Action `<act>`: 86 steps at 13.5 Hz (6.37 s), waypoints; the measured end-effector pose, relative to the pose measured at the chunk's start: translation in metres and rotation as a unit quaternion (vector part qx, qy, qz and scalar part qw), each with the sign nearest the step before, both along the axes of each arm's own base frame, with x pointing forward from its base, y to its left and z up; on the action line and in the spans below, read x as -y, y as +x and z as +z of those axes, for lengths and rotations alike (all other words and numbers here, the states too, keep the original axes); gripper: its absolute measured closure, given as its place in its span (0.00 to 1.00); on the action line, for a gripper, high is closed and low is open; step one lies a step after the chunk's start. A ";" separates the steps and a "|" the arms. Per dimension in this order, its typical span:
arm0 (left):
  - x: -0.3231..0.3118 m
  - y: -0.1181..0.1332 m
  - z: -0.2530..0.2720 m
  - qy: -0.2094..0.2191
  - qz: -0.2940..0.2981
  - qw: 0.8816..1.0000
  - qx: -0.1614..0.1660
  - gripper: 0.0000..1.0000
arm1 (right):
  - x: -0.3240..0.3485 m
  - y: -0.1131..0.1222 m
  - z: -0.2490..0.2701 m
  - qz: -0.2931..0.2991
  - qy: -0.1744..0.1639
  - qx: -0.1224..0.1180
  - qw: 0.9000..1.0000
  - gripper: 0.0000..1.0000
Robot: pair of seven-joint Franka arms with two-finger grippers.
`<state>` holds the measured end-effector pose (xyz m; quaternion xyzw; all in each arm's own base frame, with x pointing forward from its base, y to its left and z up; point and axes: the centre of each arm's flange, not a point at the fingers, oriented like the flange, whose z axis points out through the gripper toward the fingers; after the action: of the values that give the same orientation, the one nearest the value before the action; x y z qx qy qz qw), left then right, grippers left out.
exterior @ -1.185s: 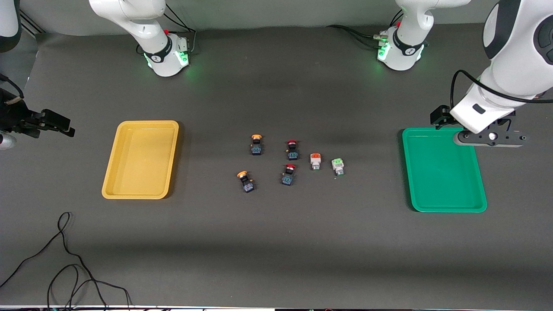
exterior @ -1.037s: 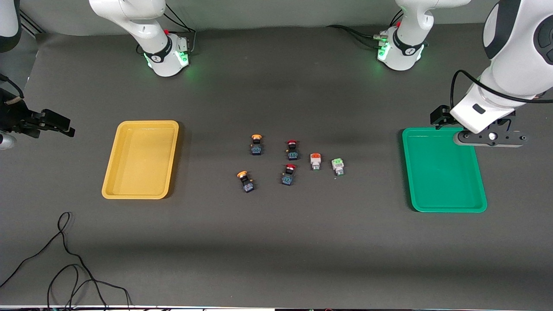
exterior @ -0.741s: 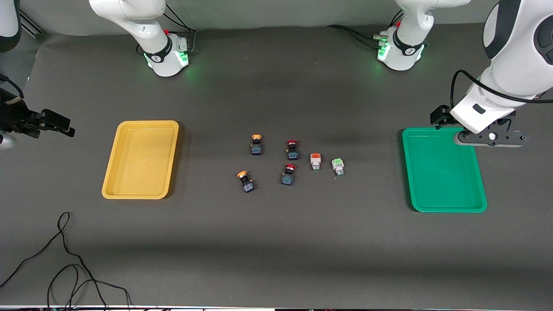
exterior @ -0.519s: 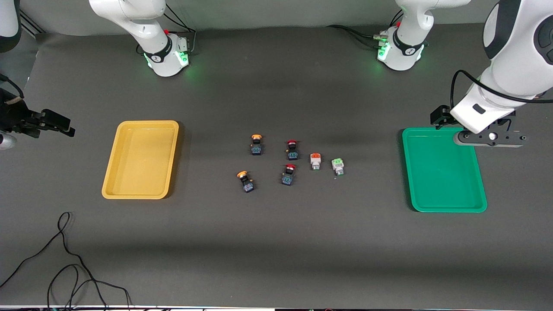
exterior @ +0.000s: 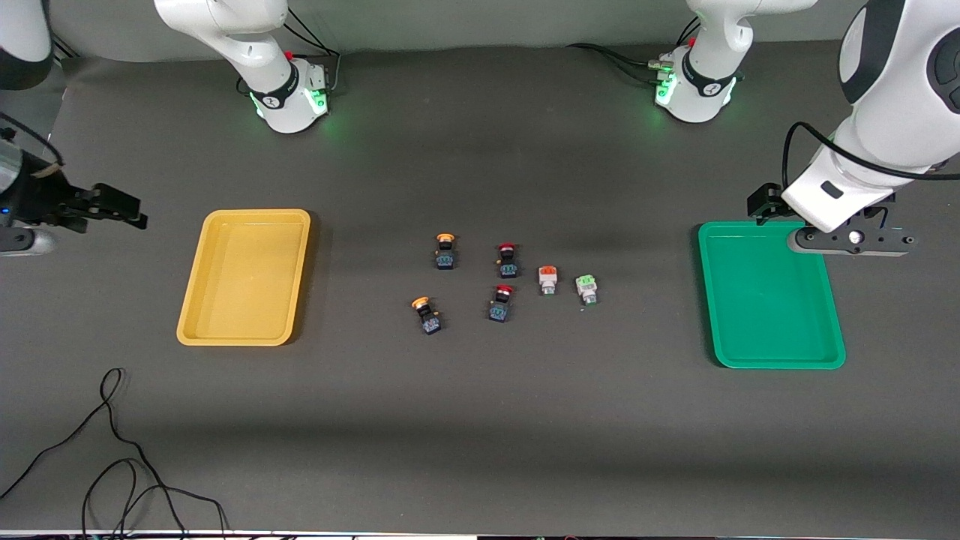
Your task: Place green and yellow buttons in trays
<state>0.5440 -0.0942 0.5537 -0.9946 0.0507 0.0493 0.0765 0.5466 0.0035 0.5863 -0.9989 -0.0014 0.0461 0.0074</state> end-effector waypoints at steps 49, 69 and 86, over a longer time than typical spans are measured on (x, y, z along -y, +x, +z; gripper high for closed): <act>0.225 -0.033 -0.375 -0.049 0.123 0.991 0.015 0.59 | -0.417 -0.069 -0.218 -0.026 -0.049 0.037 0.998 0.59; -0.087 0.046 -0.100 -0.017 -0.015 0.998 -0.058 0.59 | 0.091 -0.045 -0.295 0.084 -0.038 0.069 0.993 0.59; -0.228 -0.030 -0.357 -0.064 -0.036 0.997 0.037 0.59 | -0.008 0.057 -0.191 0.057 0.007 -0.003 0.998 0.00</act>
<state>0.5136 0.1333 0.1972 -0.9961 0.0867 0.0059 0.0162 0.6039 0.0118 0.3957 -0.9970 -0.0585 0.0489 0.0116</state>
